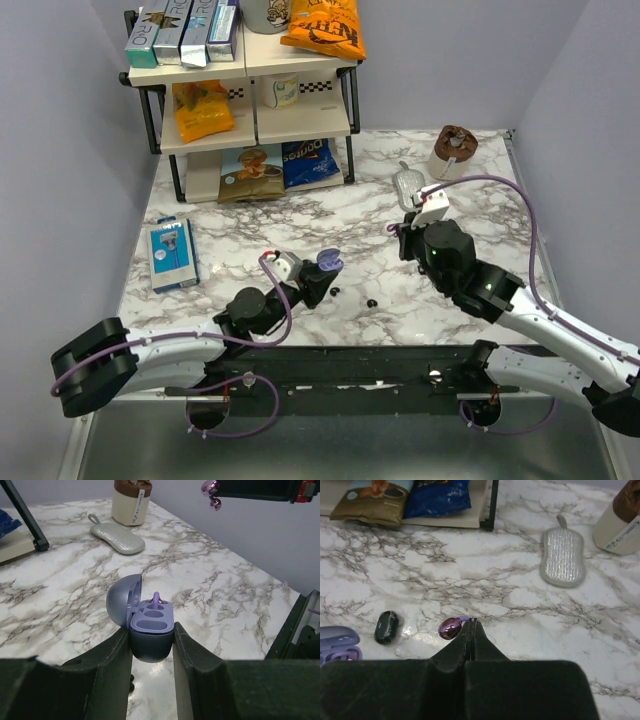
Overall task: Insert the wireless bluetooth earbuds into the charging case
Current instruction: Pick up the earbud from the center of the board, then place the earbud in the charging case.
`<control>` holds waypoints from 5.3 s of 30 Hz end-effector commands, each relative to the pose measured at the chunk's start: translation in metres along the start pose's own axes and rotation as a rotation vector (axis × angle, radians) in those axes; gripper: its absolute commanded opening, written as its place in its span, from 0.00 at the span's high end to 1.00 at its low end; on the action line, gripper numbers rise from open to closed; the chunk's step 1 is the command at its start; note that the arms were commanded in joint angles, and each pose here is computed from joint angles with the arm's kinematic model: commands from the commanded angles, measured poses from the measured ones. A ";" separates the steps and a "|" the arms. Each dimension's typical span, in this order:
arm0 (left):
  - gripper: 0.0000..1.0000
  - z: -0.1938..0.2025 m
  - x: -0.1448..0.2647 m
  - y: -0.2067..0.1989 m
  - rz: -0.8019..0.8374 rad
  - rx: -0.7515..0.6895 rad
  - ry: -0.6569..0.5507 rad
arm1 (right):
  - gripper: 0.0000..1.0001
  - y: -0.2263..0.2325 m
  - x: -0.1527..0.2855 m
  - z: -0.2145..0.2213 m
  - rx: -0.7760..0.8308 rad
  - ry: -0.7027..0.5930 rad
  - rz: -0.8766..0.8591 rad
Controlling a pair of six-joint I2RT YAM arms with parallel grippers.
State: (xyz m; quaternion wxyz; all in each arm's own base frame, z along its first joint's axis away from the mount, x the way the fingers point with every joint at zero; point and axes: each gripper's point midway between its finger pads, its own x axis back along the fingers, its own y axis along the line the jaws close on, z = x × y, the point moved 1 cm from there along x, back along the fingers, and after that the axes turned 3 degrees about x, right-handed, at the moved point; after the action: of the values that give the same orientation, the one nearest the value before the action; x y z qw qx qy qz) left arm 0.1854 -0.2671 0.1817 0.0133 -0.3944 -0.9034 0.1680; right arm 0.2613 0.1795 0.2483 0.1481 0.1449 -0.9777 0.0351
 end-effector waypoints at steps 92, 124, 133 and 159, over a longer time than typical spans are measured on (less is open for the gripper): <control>1.00 -0.082 -0.108 -0.086 0.527 -0.090 0.061 | 0.99 0.045 0.062 -0.056 0.411 -0.343 -0.111; 1.00 -0.085 -0.107 -0.090 0.546 -0.092 0.063 | 0.99 0.052 0.058 -0.050 0.441 -0.334 -0.130; 1.00 -0.084 -0.109 -0.095 0.564 -0.092 0.071 | 0.99 0.054 0.058 -0.049 0.453 -0.333 -0.136; 1.00 -0.093 -0.104 -0.094 0.546 -0.113 0.040 | 0.99 0.054 0.057 -0.044 0.473 -0.325 -0.137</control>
State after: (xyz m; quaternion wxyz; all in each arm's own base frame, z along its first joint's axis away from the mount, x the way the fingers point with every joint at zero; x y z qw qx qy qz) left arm 0.2086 -0.3763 0.2843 0.0046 -0.6251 -0.7733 0.1063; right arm 0.2096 0.2184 0.3169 -0.0510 0.2310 -0.9485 0.2105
